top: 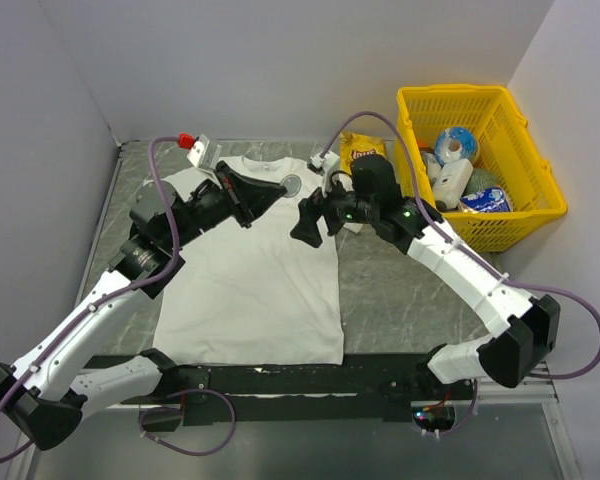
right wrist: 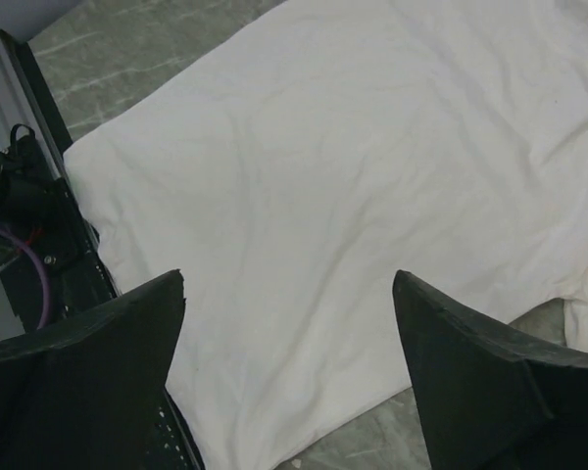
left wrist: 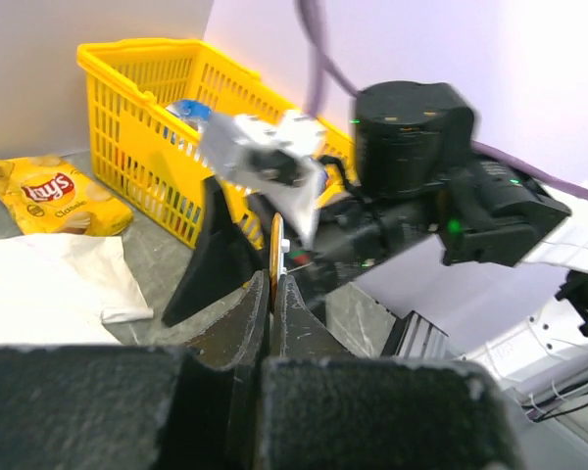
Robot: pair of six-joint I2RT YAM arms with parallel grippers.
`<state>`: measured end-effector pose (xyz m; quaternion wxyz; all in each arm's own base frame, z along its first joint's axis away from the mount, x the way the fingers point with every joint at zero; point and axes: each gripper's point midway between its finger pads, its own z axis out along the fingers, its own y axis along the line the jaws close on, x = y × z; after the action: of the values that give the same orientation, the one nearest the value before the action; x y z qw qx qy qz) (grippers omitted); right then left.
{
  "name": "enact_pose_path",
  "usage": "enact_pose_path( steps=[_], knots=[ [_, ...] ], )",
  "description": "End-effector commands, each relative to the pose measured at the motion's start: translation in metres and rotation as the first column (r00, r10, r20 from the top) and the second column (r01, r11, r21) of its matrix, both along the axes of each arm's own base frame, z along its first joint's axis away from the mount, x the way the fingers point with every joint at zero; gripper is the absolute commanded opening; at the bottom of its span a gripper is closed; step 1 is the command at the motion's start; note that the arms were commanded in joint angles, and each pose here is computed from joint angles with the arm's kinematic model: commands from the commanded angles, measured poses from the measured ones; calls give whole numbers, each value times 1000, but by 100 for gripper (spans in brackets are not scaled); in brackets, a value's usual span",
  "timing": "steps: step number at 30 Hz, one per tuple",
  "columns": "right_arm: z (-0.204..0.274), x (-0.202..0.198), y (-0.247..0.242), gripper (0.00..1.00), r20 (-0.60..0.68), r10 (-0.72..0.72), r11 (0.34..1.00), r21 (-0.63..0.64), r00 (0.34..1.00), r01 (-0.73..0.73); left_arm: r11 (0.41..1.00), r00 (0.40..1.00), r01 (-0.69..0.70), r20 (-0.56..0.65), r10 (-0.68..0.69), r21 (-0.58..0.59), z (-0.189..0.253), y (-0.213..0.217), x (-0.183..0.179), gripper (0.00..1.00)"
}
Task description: Pin the brooch onto the clothing
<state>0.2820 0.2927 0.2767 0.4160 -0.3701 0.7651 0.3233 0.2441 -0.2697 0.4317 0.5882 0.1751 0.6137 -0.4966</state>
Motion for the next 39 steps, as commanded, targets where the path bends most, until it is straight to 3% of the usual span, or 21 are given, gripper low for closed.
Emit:
enact_pose_path(
  steps=[1, 13, 19, 28, 35, 39],
  knots=[
    [52, -8, -7, 97, 177, -10, 994, 107, 984, -9, 999, 999, -35, 27, 36, -42, 18, 4, 4, 1],
    [71, -11, -15, 100, 226, -60, 987, 159, 972, 24, 987, 987, -162, 20, 162, 4, 11, 18, 21, 1],
    [68, -6, -15, 100, 212, -81, 985, 165, 974, 46, 932, 939, -342, 20, 342, 121, -8, 37, 53, 1],
    [54, 3, -11, 100, 164, -99, 985, 153, 982, 73, 715, 772, -608, 45, 634, 345, -67, 78, 107, 1],
    [39, 13, -12, 100, 93, -134, 982, 149, 987, 120, 539, 663, -676, 96, 742, 502, -116, 98, 133, 1],
    [29, 23, -16, 100, 35, -172, 975, 149, 985, 165, 475, 637, -667, 110, 763, 574, -137, 101, 142, 1]
  ],
)
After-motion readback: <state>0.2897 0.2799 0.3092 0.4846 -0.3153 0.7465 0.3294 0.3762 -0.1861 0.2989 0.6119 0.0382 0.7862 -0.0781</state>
